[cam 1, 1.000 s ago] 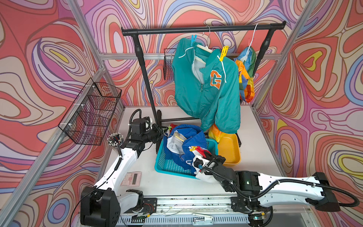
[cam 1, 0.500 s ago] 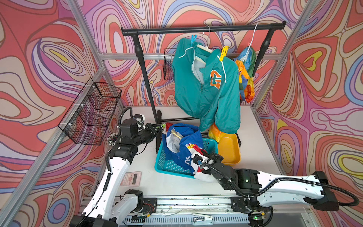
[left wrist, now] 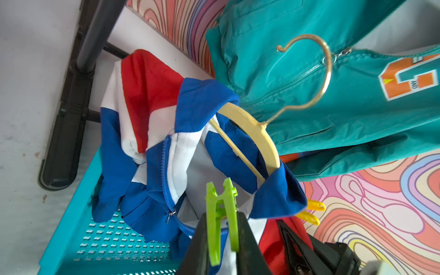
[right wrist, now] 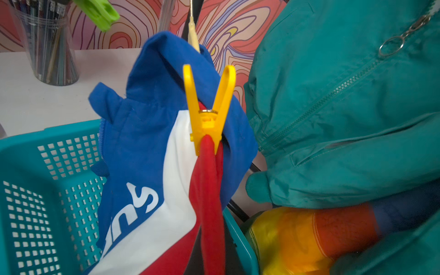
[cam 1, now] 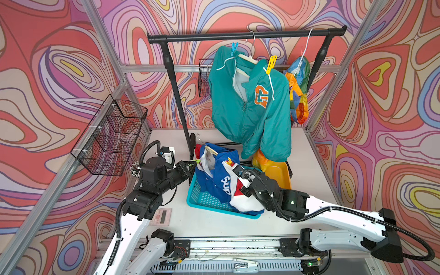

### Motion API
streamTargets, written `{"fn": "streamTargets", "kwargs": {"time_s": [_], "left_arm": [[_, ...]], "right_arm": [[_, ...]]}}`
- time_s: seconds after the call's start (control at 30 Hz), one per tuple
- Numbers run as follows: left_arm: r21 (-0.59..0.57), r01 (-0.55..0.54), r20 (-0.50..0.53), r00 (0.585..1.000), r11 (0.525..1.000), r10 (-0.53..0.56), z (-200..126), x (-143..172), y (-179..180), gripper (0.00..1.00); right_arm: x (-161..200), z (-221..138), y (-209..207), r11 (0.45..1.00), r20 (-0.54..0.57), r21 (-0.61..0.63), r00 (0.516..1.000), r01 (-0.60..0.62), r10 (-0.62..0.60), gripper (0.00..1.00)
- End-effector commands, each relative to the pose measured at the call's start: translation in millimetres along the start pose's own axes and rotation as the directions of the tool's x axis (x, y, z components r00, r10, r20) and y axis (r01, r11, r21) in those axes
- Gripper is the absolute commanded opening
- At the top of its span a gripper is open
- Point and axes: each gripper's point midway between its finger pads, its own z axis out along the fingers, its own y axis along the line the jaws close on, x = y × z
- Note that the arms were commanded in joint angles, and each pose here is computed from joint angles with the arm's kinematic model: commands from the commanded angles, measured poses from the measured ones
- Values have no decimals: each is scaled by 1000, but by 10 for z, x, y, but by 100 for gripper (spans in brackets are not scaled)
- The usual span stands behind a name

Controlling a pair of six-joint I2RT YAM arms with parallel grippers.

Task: Remove the clothespins securing jackets to the hanger
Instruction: Remove the clothespin from the hanger, then place the clothespin in the storage box.

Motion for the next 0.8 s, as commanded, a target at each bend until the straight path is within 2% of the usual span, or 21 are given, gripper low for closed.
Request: {"fn": "streamTargets", "kwargs": {"time_s": [0.0, 0.1, 0.23, 0.4, 0.47, 0.57, 0.63, 0.7, 0.77], "left_arm": [[-67, 33, -7, 999, 997, -33, -46, 148, 237, 0], [-34, 14, -21, 1000, 999, -15, -88, 268, 185, 0], [-6, -64, -20, 998, 998, 64, -130, 408, 63, 0], [49, -193, -61, 979, 980, 196, -17, 746, -149, 0], [72, -259, -49, 964, 963, 263, 9, 858, -270, 0], [153, -364, -30, 927, 919, 373, 16, 1090, -541, 0], [219, -440, -19, 890, 871, 455, 23, 1305, -740, 0], [291, -503, 9, 852, 814, 523, 35, 1551, -976, 0], [340, -584, 54, 795, 737, 604, 31, 1838, -1189, 0]], "right_arm": [[-342, -5, -117, 988, 90, -40, 985, -146, 149, 0], [-353, 61, -158, 979, 76, -69, 978, -191, 196, 0], [-358, 143, -180, 970, 49, -94, 972, -226, 231, 0], [-339, 236, -202, 962, 15, -105, 967, -252, 255, 0], [-336, 250, -200, 960, 14, -109, 965, -259, 263, 0], [-327, 251, -192, 957, 16, -114, 963, -267, 270, 0], [-328, 258, -206, 957, 22, -114, 963, -265, 269, 0], [-325, 273, -231, 957, 23, -115, 962, -267, 272, 0], [-319, 286, -258, 956, 21, -117, 961, -271, 275, 0]]}}
